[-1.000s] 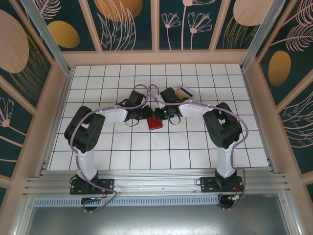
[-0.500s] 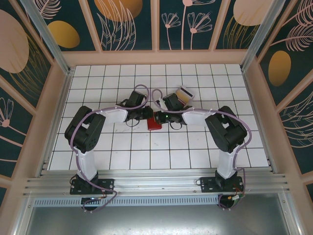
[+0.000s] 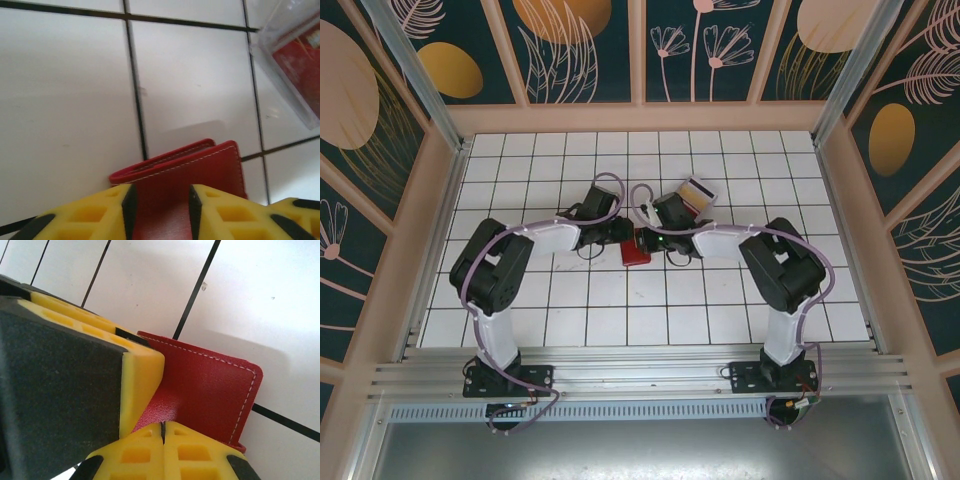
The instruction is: Put the credit cards into the card holder
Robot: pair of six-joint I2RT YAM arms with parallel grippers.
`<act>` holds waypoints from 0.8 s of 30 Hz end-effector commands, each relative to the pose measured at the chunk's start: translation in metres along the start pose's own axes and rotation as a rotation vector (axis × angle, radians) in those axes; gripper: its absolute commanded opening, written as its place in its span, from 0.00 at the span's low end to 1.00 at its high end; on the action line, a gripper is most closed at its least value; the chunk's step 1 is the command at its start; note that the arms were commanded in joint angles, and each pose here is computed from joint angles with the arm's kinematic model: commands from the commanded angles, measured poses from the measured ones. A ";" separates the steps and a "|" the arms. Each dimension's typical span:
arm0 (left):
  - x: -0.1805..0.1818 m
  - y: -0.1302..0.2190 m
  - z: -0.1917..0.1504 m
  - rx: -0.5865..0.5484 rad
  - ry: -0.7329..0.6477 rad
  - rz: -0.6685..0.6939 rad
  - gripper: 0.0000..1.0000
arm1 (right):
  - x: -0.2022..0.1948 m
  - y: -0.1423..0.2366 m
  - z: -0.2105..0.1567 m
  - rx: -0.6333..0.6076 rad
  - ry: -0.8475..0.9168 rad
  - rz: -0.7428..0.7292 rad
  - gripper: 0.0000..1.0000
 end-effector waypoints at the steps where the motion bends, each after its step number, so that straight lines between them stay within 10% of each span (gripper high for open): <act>1: 0.008 0.026 0.010 -0.083 0.011 0.111 0.47 | -0.035 -0.022 -0.029 0.156 -0.065 -0.189 0.00; 11: 0.048 0.105 0.024 -0.349 0.142 0.165 0.66 | -0.040 -0.022 0.029 0.019 -0.043 -0.215 0.05; 24: 0.097 0.178 0.010 -0.687 0.323 0.370 0.98 | 0.011 0.069 0.099 -0.245 0.083 -0.176 0.45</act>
Point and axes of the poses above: each hand's point on the last joint's axis, 136 mm out from that joint toward the fingers, its own y axis back along the fingers, its own x axis along the line the jaws close on, z = x × y, the point moved 8 cm from there along y, back along the fingers, and after that the axes turned 3 degrees about -y, right-handed, at the moved point
